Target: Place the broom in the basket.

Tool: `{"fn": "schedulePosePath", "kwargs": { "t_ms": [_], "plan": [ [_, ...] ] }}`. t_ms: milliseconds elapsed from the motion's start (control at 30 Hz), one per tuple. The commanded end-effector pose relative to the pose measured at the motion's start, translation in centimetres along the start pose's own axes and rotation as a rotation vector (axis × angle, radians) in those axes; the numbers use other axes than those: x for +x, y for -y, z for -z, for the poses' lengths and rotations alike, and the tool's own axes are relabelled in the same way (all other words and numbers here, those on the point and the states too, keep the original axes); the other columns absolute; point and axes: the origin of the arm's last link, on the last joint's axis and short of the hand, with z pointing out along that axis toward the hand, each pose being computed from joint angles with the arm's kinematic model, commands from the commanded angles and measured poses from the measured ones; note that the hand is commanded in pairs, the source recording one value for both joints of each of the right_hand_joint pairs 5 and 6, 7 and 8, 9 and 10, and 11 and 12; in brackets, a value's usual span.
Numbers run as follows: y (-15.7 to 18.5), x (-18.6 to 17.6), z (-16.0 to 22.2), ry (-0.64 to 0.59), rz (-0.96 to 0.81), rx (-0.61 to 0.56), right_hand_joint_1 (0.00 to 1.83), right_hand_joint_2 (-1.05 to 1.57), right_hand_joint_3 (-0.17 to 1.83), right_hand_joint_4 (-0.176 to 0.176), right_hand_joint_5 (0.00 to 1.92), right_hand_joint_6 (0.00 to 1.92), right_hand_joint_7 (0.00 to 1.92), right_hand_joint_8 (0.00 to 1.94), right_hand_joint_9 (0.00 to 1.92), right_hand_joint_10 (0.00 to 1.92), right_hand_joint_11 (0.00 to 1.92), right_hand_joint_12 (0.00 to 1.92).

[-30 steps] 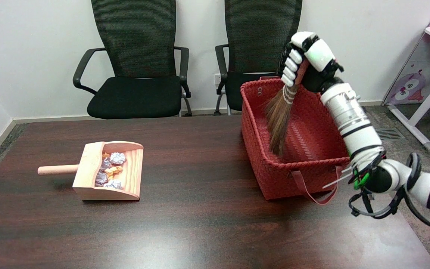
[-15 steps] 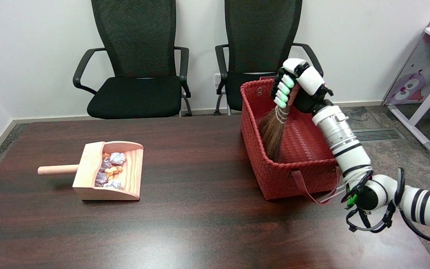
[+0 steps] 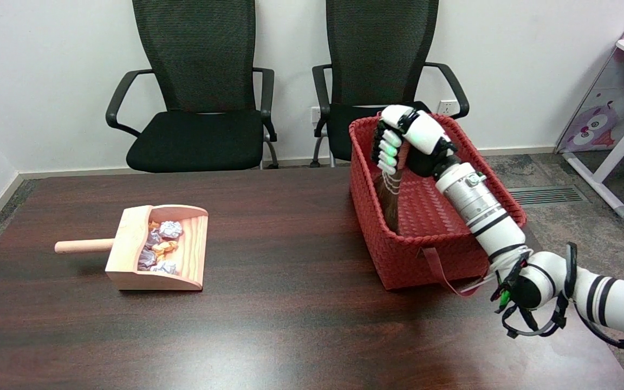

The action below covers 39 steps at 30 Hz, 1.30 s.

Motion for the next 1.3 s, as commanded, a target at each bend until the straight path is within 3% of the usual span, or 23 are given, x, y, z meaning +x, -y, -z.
{"fn": "schedulePosePath", "kwargs": {
  "t_ms": [33, 167, 233, 300, 333, 367, 400, 433, 600, 867, 1067, 1200, 1300],
  "plan": [
    [-0.5, -3.0, -1.1, 0.158, 0.143, -0.051, 0.78, 1.34, 1.70, 0.176, 1.92, 1.92, 1.92, 1.92, 1.92, 1.92, 1.92, 1.92],
    [-0.5, -3.5, -1.2, 0.170, 0.199, -0.051, 0.79, 1.19, 1.68, 0.176, 1.72, 1.72, 1.72, 1.72, 1.91, 1.91, 1.92, 1.92],
    [-0.4, -3.7, -1.3, 0.175, 0.225, -0.045, 0.79, 1.03, 1.57, 0.176, 1.51, 1.51, 1.51, 1.51, 1.65, 1.65, 1.85, 1.85],
    [-0.3, -4.0, -1.3, 0.181, 0.238, -0.044, 0.78, 0.90, 1.43, 0.176, 1.26, 1.26, 1.26, 1.26, 1.33, 1.33, 1.62, 1.62],
    [-0.2, -4.1, -1.4, 0.185, 0.242, -0.044, 0.78, 0.86, 1.39, 0.099, 1.15, 1.15, 1.15, 1.15, 1.18, 1.18, 1.54, 1.54],
    [-0.1, -4.3, -1.5, 0.187, 0.242, -0.041, 0.78, 0.83, 1.33, -0.072, 1.08, 1.08, 1.08, 1.08, 0.99, 0.99, 1.44, 1.44],
    [0.0, -4.4, -1.6, 0.190, 0.240, -0.039, 0.78, 0.82, 1.29, -0.151, 1.04, 1.04, 1.04, 1.04, 0.88, 0.88, 1.37, 1.37],
    [0.1, -4.5, -1.7, 0.193, 0.237, -0.038, 0.76, 0.81, 1.25, -0.176, 1.01, 1.01, 1.01, 1.01, 0.80, 0.80, 1.29, 1.29],
    [0.8, -4.8, -2.0, 0.193, 0.228, -0.017, 0.76, 0.75, 1.14, -0.176, 0.86, 0.86, 0.86, 0.86, 0.58, 0.58, 0.96, 0.96],
    [3.2, -4.7, -3.1, 0.176, 0.214, 0.053, 0.75, 0.71, 1.12, -0.176, 0.75, 0.75, 0.75, 0.75, 0.42, 0.42, 0.71, 0.71],
    [7.0, -3.8, -3.7, 0.160, 0.215, 0.132, 0.72, 0.71, 1.07, -0.176, 0.67, 0.67, 0.67, 0.67, 0.33, 0.33, 0.55, 0.55],
    [8.9, -2.2, -3.0, 0.093, 0.180, 0.196, 0.69, 0.73, 1.02, -0.176, 0.53, 0.53, 0.53, 0.53, 0.25, 0.25, 0.43, 0.43],
    [10.9, -0.3, -2.1, -0.004, 0.144, 0.315, 0.69, 0.74, 1.00, -0.176, 0.45, 0.45, 0.45, 0.45, 0.23, 0.23, 0.40, 0.40]
  ]
}}
